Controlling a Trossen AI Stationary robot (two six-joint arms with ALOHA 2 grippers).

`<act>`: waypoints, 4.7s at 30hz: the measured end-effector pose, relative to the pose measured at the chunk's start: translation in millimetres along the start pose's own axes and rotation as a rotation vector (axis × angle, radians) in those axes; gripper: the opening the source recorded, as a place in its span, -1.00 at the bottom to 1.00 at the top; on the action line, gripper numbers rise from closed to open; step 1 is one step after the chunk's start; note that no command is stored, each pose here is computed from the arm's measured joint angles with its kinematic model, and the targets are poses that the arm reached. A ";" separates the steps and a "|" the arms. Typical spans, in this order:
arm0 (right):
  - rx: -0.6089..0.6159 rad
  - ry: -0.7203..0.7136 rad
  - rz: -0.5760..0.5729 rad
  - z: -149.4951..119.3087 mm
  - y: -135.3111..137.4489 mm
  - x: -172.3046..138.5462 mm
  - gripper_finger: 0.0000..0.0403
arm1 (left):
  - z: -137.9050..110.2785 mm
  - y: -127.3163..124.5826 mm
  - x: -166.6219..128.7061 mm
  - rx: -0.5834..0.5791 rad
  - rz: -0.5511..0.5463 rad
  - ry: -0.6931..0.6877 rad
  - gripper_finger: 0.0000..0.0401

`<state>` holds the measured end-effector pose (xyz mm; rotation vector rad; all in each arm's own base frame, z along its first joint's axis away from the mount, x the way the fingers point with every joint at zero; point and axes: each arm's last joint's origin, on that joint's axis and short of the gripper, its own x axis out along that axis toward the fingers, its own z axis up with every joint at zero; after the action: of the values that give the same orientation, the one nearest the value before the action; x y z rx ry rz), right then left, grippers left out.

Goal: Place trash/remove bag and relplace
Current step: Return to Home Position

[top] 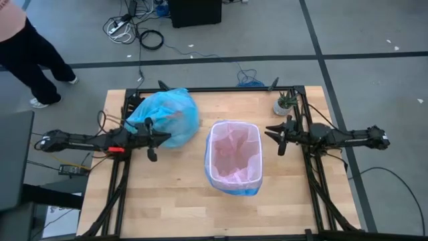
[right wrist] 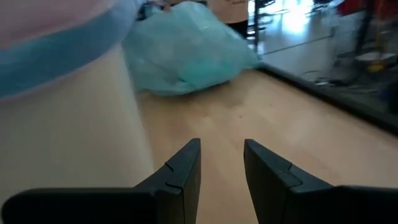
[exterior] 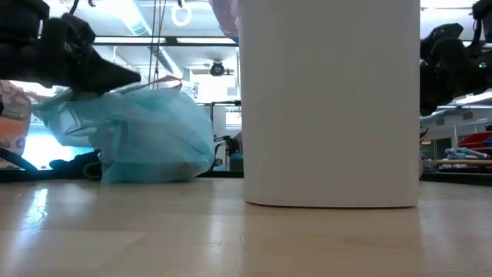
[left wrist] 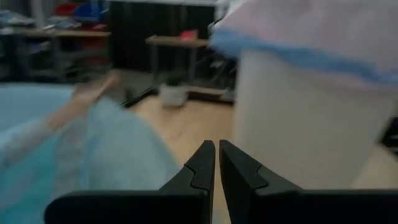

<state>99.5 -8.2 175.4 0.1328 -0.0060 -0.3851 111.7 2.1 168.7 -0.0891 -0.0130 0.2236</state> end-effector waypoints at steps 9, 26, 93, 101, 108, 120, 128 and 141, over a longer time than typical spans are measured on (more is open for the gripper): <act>0.166 0.006 0.295 5.1 5.0 0.3 -0.45 | 14.5 -1.2 -0.3 -0.013 -0.201 -0.135 -0.84; -0.042 0.002 0.138 49.1 1.1 -13.4 -0.45 | 52.3 2.2 -30.1 0.070 -0.179 -0.091 -0.84; 0.053 0.122 0.267 -14.7 -9.2 15.2 -0.45 | -4.4 5.8 -10.6 0.039 -0.206 0.045 -0.84; 0.049 0.101 0.269 -12.9 -9.0 15.3 -0.45 | -6.4 7.3 -9.4 0.031 -0.153 0.065 -0.84; 0.048 0.100 0.267 -12.9 -9.0 15.3 -0.45 | -6.0 7.3 -9.4 0.010 -0.152 0.062 -0.84; 0.047 0.101 0.267 -13.0 -9.1 15.3 -0.45 | -5.7 7.3 -9.4 0.009 -0.152 0.059 -0.84; 0.047 0.100 0.267 -13.0 -9.1 15.3 -0.45 | -5.7 7.3 -9.4 0.009 -0.152 0.059 -0.84; 0.047 0.101 0.266 -13.1 -9.1 15.3 -0.45 | -5.7 7.3 -9.4 0.009 -0.152 0.058 -0.84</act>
<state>110.7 -20.6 160.9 0.1952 0.0661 -0.1119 101.1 6.6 162.3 -0.0850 0.0393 0.0692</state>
